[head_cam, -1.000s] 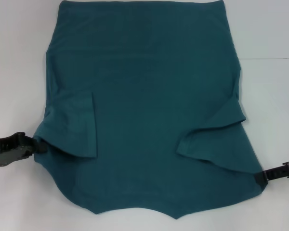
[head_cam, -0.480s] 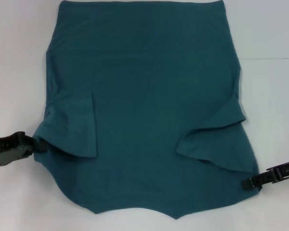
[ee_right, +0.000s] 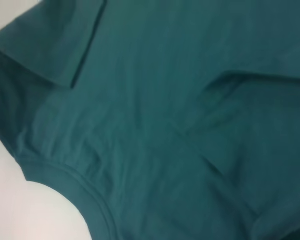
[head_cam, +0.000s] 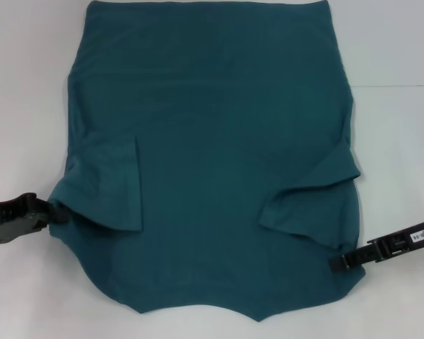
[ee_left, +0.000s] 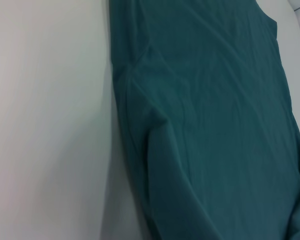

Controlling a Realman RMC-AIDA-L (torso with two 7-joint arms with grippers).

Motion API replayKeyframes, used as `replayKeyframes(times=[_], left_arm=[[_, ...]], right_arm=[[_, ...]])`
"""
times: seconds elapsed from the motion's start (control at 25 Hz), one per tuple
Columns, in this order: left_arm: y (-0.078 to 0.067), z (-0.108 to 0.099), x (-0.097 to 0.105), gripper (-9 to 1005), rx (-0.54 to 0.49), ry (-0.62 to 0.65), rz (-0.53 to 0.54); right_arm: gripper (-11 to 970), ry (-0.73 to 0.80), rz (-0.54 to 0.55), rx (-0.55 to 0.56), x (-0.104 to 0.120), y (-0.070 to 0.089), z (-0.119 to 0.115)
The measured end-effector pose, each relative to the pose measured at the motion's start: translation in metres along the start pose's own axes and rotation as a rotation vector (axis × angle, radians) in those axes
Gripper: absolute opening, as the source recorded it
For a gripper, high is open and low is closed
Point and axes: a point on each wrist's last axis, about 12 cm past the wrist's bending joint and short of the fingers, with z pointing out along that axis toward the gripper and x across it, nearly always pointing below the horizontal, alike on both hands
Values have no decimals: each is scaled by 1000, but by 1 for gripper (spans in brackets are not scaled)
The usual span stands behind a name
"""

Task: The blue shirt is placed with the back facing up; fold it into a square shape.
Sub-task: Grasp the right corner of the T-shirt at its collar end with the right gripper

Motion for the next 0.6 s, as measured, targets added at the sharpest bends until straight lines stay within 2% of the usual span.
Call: replayKeyframes(times=[0.36,0.6], left_arm=[[0,0,0,29,2,-2,0],[-1,0,-1,28,4,-4,1]], right_arm=[[653,3,27,-6,-2,1,-1],[435,3,46,4,-1,-2,-5]])
